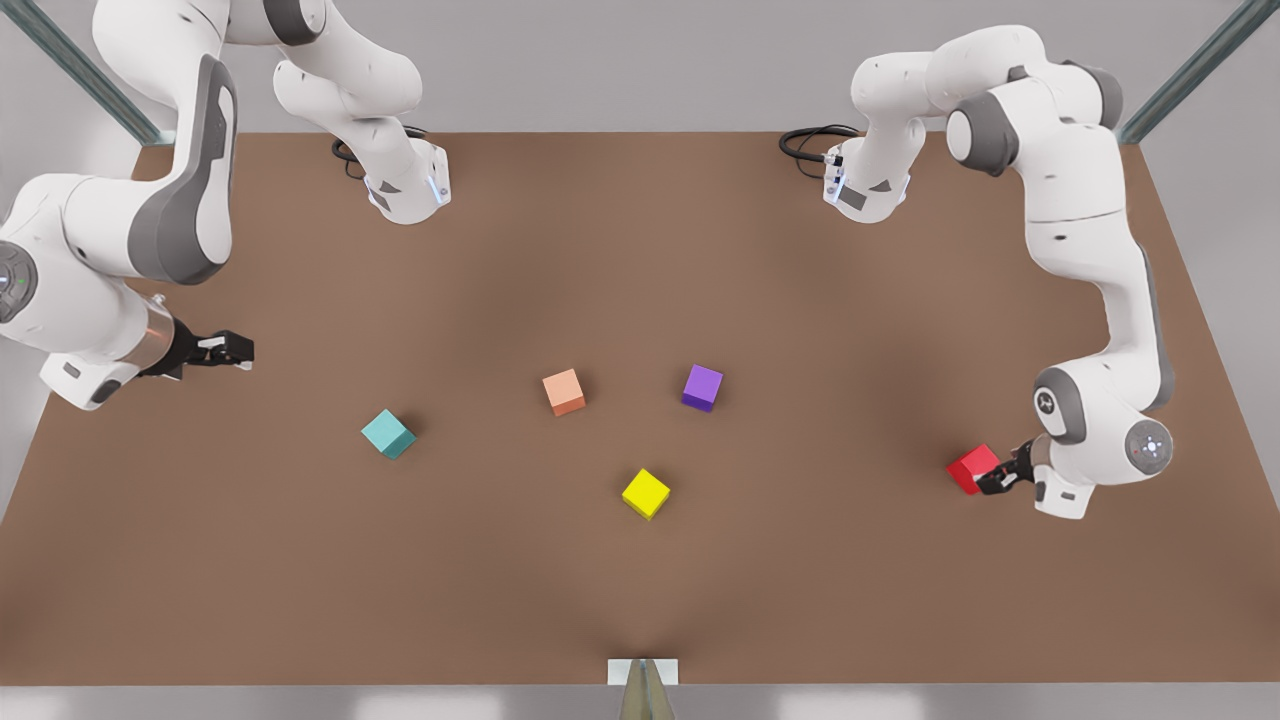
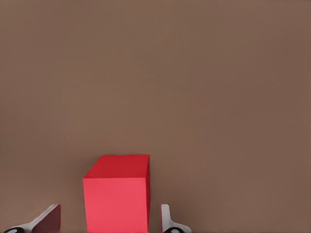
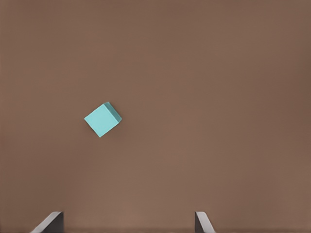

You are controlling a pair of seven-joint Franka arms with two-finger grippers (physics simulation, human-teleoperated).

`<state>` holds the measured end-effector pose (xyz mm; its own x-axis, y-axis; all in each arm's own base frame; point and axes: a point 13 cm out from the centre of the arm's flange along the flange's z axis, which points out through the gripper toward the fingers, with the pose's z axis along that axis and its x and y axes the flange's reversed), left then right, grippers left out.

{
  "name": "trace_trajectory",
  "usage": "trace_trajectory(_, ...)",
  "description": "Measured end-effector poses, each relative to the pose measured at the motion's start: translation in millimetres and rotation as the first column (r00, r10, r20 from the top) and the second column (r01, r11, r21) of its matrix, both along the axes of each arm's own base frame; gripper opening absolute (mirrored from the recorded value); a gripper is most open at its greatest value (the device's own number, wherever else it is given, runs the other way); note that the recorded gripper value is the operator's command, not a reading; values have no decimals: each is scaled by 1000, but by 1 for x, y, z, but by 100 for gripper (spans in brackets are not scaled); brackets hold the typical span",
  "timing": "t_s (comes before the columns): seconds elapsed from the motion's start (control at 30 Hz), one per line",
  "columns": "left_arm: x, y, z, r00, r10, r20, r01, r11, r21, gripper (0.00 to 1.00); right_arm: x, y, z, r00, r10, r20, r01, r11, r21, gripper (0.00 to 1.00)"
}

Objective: Pick up red wooden cube and pass to hand red wooden cube and place in blue wooden cube

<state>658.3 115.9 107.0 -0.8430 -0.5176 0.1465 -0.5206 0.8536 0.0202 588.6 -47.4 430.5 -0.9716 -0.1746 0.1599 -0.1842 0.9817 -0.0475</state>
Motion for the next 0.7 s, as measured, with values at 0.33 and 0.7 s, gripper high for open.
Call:
trace_trajectory(0.33, -9, -1, -45, 999, 39, -21, -39, 999, 18, 100, -4, 0, -7, 1000, 6, -24, -5, 1000, 3, 100)
trace_trajectory(0.7, -15, -2, -74, 997, 71, -44, -70, 997, 27, 42, -7, 0, -11, 999, 9, -39, -9, 1000, 4, 100)
